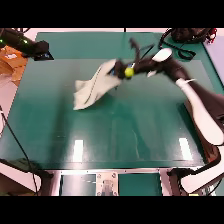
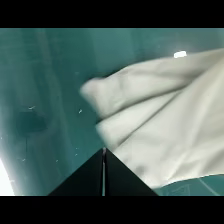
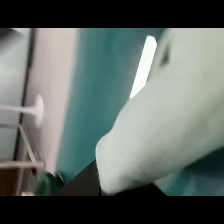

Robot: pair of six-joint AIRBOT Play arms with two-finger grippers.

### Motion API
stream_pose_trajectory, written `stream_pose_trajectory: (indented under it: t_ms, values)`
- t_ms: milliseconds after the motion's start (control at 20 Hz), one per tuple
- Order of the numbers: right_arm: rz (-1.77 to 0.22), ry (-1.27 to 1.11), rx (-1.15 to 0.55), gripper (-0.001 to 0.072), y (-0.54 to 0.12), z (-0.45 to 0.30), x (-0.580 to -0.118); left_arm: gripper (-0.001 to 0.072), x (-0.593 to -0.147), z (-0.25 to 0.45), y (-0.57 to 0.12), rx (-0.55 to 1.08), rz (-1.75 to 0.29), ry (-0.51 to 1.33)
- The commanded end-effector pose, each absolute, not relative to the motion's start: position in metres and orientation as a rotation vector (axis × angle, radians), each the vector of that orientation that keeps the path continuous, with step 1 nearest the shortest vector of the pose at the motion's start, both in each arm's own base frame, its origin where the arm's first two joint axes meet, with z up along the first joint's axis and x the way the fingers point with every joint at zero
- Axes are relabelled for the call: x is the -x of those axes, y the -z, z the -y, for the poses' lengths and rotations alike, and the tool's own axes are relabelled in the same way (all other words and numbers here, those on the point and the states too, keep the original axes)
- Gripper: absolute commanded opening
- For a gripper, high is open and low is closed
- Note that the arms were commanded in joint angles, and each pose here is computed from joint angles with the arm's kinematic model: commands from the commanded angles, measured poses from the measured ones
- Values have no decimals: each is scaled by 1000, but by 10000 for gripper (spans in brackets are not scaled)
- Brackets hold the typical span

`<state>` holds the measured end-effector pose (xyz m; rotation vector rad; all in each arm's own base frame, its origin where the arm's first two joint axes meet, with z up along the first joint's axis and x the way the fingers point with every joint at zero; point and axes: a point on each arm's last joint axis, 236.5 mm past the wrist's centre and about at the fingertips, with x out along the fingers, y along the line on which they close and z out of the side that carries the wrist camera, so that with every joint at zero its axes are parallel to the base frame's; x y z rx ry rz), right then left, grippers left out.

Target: Fold the shirts.

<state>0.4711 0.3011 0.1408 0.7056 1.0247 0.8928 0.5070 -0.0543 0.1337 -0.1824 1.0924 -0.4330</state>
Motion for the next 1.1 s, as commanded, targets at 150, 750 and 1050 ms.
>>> stream_pose_trajectory:
  t_ms: [150, 750, 1050]
  values:
    - [-690, -627, -936, 15, -304, -126, -521, 27, -499, 60, -134, 193, -1118, 466]
    - [-542, 4, -901, 15, -249, 198, -496, 27, -501, 64, -137, 213, -1103, 475]
    - [-763, 184, -911, 14, -198, 247, -427, 27, -498, 65, -136, 251, -1130, 455]
